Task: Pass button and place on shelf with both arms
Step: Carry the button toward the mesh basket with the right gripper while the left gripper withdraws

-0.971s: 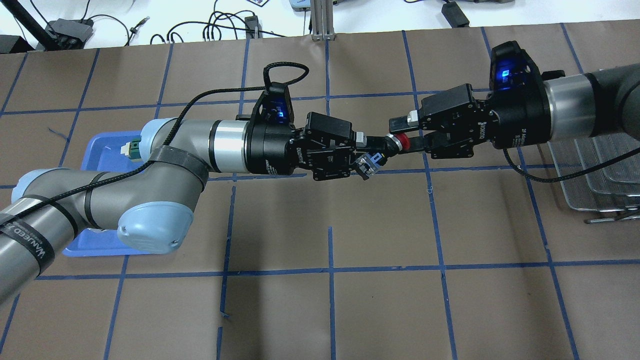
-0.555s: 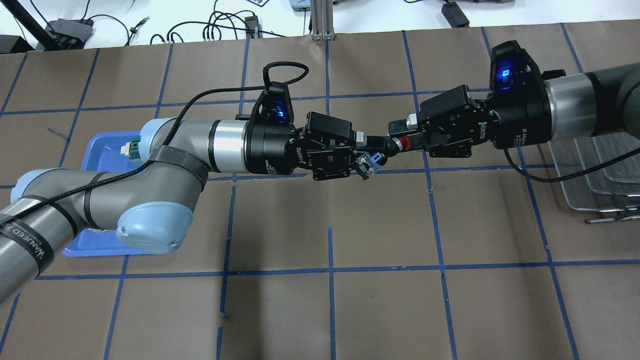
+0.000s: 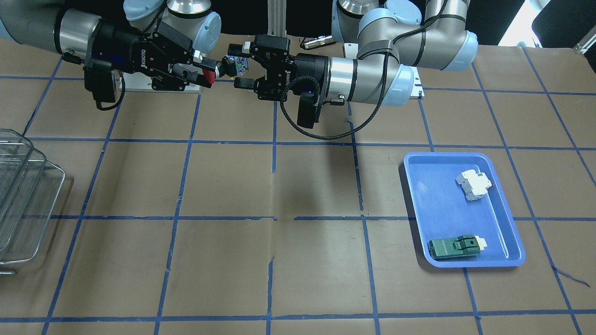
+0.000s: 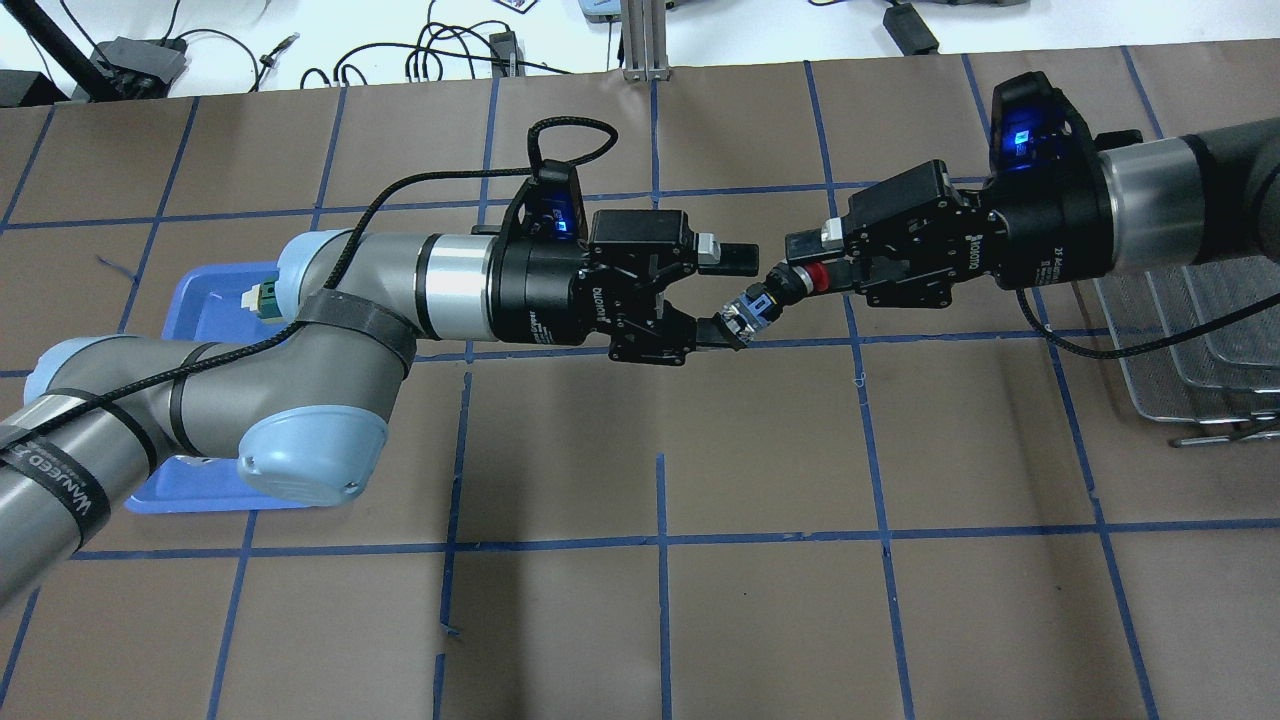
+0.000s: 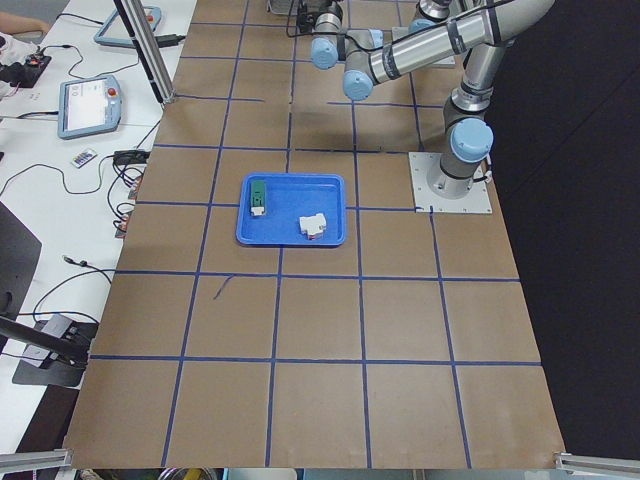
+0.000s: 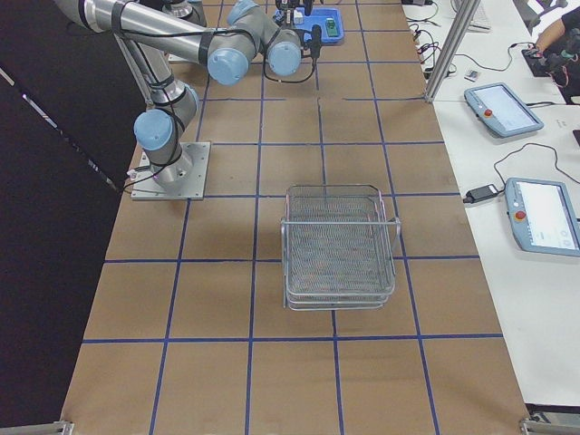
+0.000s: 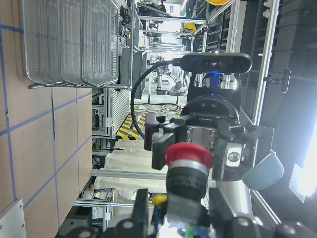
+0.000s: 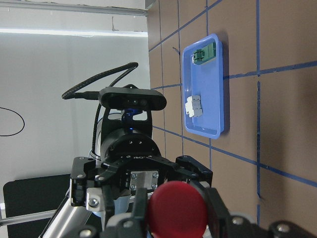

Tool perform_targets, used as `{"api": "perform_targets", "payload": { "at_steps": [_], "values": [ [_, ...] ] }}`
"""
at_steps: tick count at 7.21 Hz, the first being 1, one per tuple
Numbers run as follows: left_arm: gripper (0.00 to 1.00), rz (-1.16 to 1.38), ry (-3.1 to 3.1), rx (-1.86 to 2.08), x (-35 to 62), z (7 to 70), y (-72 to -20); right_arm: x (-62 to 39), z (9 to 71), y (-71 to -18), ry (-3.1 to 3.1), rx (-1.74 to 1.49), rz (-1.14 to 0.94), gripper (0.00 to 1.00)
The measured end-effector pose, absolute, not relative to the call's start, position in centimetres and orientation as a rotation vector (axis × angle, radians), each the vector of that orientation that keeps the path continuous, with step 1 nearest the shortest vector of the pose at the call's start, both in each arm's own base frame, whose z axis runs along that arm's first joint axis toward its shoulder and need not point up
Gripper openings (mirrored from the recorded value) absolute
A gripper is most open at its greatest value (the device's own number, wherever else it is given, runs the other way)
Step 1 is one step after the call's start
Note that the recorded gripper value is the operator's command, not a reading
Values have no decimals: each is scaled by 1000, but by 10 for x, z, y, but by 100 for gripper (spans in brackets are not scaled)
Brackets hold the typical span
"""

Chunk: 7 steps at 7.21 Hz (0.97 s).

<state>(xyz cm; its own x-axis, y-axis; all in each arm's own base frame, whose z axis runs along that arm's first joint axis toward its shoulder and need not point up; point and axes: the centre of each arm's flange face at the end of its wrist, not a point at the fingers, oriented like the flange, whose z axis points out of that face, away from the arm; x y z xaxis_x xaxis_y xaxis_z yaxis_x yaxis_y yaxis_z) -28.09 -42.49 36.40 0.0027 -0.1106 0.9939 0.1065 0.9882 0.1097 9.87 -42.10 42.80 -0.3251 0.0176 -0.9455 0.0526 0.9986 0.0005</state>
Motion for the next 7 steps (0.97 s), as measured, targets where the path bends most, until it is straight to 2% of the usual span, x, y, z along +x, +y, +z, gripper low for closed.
{"api": "perform_targets", "payload": {
  "at_steps": [3,7],
  "values": [
    [100,-129,-1650,45,-258,372,-445,78,448,-425,2092,-74,-33,19],
    [100,64,-2269,136,-190,392,-522,13,501,-445,2569,-332,-197,19]
  ]
}}
